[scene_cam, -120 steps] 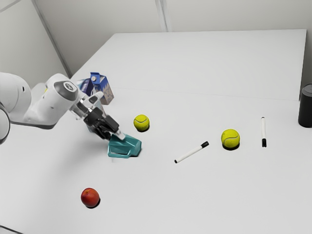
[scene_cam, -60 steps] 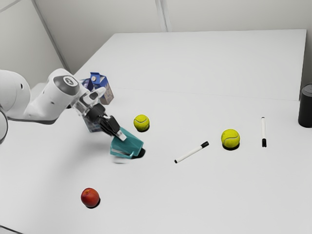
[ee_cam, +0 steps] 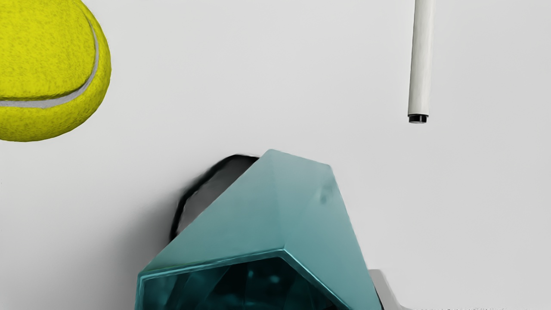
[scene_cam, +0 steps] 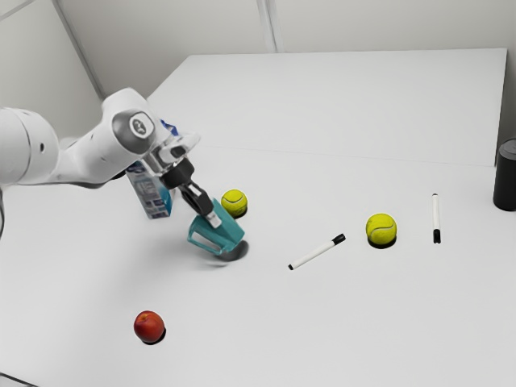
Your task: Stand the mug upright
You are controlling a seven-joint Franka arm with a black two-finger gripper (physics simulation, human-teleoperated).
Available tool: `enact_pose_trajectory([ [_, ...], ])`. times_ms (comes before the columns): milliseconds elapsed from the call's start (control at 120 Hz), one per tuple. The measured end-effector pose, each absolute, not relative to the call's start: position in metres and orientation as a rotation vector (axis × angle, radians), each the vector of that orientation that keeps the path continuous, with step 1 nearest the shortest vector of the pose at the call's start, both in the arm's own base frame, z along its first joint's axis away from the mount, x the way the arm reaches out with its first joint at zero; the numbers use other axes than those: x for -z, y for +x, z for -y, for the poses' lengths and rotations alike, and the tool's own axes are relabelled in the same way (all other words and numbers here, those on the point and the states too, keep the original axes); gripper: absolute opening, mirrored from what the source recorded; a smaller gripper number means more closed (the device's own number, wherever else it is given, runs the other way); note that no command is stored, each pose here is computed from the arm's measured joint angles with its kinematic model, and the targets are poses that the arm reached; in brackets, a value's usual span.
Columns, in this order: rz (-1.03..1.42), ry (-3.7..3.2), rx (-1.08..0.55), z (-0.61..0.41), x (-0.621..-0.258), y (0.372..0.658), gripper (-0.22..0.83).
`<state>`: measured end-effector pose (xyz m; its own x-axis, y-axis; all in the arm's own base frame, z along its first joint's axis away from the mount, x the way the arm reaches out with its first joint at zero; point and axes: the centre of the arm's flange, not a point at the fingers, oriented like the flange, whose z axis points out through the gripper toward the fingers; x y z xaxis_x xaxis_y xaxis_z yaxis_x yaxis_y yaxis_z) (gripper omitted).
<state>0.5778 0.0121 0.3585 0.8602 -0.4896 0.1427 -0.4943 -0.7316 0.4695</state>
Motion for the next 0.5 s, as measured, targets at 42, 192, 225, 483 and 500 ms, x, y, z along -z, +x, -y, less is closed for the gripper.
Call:
enact_pose_trajectory([
  [42,0.775,2.566,-0.011,-0.003,-0.361,0.579,-0.16],
  [192,0.935,2.689,0.008,0.022,-0.366,0.574,-0.16],
  [225,0.963,2.713,0.017,0.025,-0.365,0.573,-0.16],
  [483,1.064,2.837,0.043,0.049,-0.363,0.562,-0.16],
  [500,1.063,2.843,0.044,0.050,-0.362,0.562,-0.16],
])
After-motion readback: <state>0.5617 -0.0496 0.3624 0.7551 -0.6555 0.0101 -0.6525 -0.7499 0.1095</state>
